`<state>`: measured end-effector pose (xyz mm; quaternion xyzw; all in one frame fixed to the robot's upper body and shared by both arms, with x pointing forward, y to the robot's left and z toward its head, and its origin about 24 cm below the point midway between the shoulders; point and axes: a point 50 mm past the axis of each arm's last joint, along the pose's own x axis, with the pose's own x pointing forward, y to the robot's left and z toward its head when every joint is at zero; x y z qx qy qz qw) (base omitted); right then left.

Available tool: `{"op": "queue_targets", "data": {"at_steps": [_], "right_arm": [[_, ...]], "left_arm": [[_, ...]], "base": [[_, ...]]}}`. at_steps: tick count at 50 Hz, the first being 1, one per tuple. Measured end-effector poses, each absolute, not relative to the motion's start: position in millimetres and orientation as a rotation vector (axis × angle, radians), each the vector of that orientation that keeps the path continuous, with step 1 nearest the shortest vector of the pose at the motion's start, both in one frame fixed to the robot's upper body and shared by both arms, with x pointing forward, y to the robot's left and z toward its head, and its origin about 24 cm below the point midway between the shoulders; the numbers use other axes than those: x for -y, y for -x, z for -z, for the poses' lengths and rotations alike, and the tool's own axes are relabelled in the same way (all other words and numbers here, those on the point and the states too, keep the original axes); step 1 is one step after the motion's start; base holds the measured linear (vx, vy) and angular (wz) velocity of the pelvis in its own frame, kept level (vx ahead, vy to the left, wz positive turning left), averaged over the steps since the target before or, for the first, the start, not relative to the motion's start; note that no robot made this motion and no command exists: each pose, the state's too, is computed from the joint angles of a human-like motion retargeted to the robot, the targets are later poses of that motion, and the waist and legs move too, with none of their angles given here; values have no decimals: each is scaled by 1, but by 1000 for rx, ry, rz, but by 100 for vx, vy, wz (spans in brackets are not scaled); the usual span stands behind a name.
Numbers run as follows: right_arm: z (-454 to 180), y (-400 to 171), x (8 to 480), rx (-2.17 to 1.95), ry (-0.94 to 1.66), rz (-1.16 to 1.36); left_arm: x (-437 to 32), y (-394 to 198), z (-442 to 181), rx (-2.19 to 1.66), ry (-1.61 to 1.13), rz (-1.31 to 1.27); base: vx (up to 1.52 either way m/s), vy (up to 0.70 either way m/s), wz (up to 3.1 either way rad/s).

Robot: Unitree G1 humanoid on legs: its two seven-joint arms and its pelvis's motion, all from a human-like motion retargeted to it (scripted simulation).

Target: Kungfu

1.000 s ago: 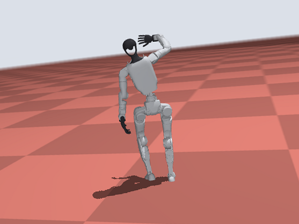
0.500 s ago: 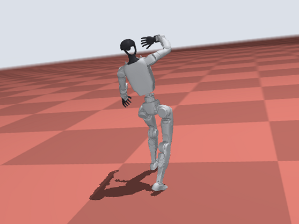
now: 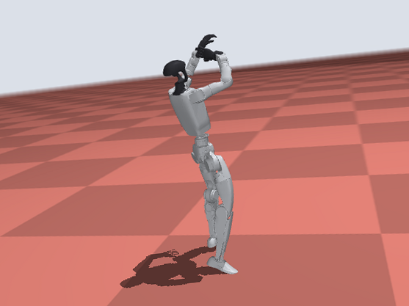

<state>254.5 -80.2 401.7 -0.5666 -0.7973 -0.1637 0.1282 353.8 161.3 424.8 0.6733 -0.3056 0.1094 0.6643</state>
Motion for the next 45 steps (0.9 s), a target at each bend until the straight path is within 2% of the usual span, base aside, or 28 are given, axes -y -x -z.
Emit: {"op": "queue_targets", "data": {"at_steps": [5,7,10,17,21,25,30,33,38,45], "right_arm": [[-396,-268,76,2139,1625,474],[-386,-281,73,1977,1674,366],[-360,-300,63,1793,1664,156],[-256,-327,24,1694,1552,-179],[-178,-324,6,1497,1329,-404],[-101,-293,-9,1351,1099,-640],[-38,-240,-20,1222,928,-928],[-19,-217,-21,1159,846,-1013],[-6,-202,-15,1053,754,-973],[-16,-225,-1,1045,825,-843]], "left_arm": [[-175,-361,-395,422,-1868,-136],[-182,-366,-370,266,-1962,-26],[-198,-374,-324,23,-1999,166],[-263,-358,-182,-774,-1974,633],[-289,-324,-98,-1101,-1946,894],[-297,-269,-9,-1355,-1819,1190],[-276,-178,77,-1656,-1534,1691],[-257,-142,102,-1702,-1394,1883],[-246,-136,108,-1675,-1377,1899],[-248,-174,94,-1557,-1553,1709]], "base": [[-47,-43,-273],[-56,-54,-194],[-65,-53,-163],[-82,-33,-220],[-90,-8,-326],[-69,5,-323],[-39,6,-256],[-22,2,-131],[-9,-5,-11],[12,-3,147]]}}
